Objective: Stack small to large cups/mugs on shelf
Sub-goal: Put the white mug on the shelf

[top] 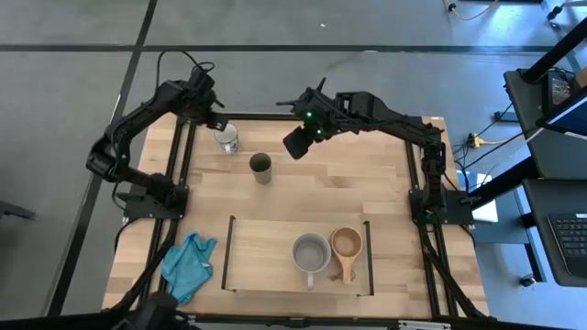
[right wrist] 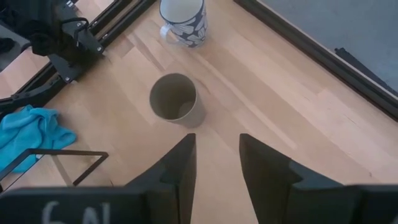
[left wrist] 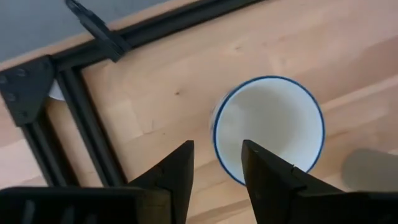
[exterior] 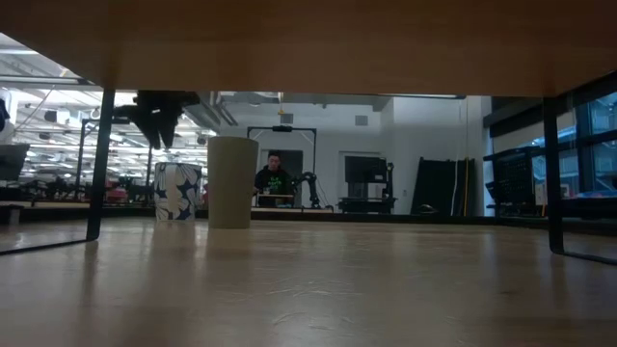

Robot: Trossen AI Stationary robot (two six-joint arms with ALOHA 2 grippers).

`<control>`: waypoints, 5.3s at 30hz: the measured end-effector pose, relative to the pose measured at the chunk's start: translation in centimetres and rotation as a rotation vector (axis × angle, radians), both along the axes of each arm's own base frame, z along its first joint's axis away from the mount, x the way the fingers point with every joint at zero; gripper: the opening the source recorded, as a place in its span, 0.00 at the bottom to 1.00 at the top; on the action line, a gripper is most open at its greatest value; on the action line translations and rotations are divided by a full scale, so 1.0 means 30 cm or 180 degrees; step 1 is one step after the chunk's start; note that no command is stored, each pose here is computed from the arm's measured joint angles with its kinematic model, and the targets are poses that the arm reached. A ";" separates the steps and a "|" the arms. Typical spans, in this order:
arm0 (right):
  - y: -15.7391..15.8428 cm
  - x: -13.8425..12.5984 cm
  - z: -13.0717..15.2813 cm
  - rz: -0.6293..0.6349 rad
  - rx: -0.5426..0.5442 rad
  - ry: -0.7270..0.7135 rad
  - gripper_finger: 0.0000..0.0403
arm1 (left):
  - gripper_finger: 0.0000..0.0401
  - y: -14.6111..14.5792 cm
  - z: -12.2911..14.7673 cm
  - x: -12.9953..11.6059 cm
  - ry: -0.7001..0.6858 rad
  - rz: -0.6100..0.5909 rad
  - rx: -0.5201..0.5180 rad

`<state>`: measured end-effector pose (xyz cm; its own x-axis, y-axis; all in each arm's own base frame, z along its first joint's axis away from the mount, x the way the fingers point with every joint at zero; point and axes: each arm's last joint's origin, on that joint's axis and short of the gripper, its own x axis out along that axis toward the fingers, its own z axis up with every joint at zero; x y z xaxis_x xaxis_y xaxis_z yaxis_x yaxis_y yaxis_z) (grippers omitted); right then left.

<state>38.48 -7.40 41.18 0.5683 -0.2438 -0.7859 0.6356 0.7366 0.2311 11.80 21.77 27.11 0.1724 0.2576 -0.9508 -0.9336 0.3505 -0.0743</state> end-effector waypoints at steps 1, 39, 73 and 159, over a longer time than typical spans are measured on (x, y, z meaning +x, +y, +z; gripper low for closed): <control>0.000 0.000 0.000 0.0004 -0.0002 0.0001 0.31 | 0.32 0.004 -0.009 0.007 0.0016 -0.0015 -0.0031; 0.000 0.000 0.000 -0.0031 0.0025 -0.0012 0.31 | 0.32 0.085 -0.147 0.063 0.0332 -0.0379 -0.0311; 0.001 0.000 0.000 -0.0031 0.0027 -0.0012 0.31 | 0.03 0.089 -0.149 0.075 0.0269 -0.0495 -0.0255; -0.075 -0.161 0.152 -0.1208 -0.0513 -0.0461 0.31 | 0.02 -0.668 0.516 0.228 -0.0591 -0.2032 -0.0251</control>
<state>33.65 -9.67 45.74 0.5164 -0.5696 -0.6394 0.8377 0.4910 0.2391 18.63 1.73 42.59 0.4304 -0.0184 -0.9025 -0.5139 0.8169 -0.2617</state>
